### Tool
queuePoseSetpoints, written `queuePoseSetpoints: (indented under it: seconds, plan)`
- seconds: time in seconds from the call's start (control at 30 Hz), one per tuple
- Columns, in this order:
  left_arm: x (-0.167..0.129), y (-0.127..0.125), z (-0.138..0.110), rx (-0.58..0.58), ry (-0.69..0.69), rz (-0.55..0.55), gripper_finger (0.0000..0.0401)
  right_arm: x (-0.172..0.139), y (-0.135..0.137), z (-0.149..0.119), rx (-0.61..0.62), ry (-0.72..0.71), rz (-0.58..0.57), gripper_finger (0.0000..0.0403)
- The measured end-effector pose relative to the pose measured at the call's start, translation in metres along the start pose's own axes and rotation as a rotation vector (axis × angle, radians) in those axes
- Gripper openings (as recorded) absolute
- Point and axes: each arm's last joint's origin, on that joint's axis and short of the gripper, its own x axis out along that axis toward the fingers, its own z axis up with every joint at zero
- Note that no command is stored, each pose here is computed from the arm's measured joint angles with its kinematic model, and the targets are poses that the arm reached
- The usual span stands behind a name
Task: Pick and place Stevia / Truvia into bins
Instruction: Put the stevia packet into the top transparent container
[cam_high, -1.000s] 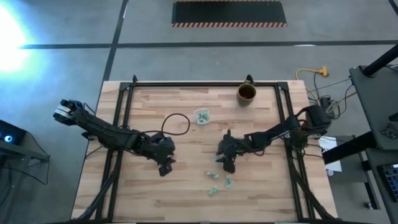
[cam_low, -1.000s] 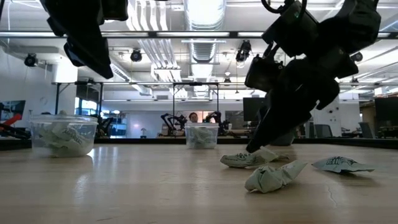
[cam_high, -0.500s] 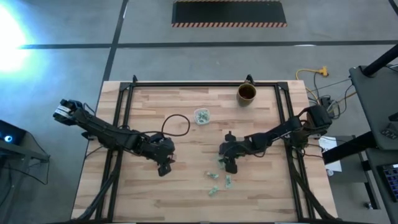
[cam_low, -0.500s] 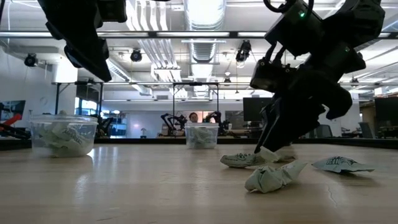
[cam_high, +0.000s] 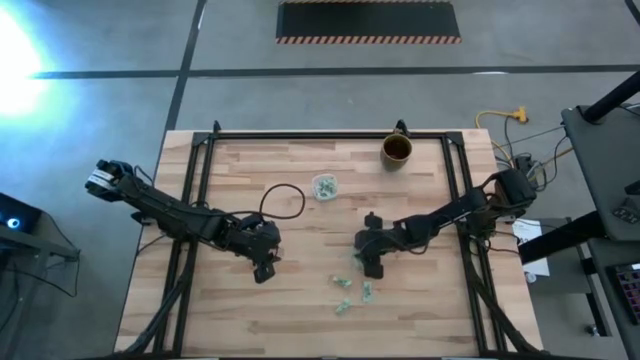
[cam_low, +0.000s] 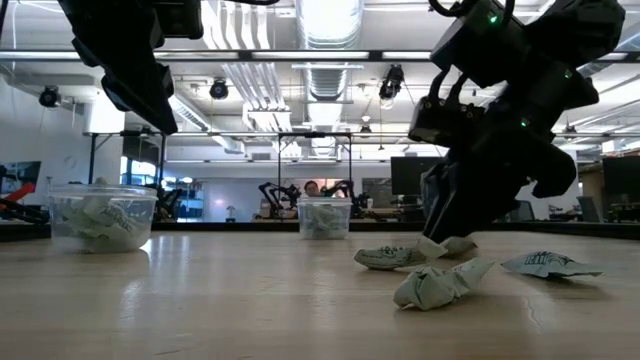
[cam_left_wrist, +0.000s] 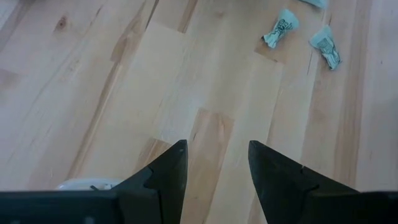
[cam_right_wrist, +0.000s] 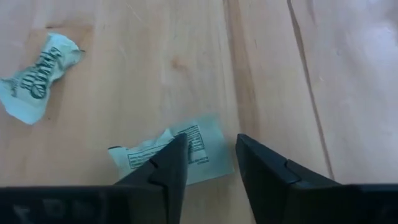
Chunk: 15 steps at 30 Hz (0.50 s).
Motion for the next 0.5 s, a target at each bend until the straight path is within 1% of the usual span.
queuePoseSetpoints:
  seconds: [0.4, 0.5]
  plan:
    - [0.0, -0.0004, 0.0005, -0.003, -0.005, -0.004, 0.0153, 0.0002, -0.0012, -0.0025, -0.001, 0.013, -0.03, 0.0023]
    - [0.0, -0.0004, 0.0005, -0.003, -0.004, -0.005, 0.0153, -0.0005, -0.0014, -0.0022, 0.001, 0.01, -0.029, 0.0011]
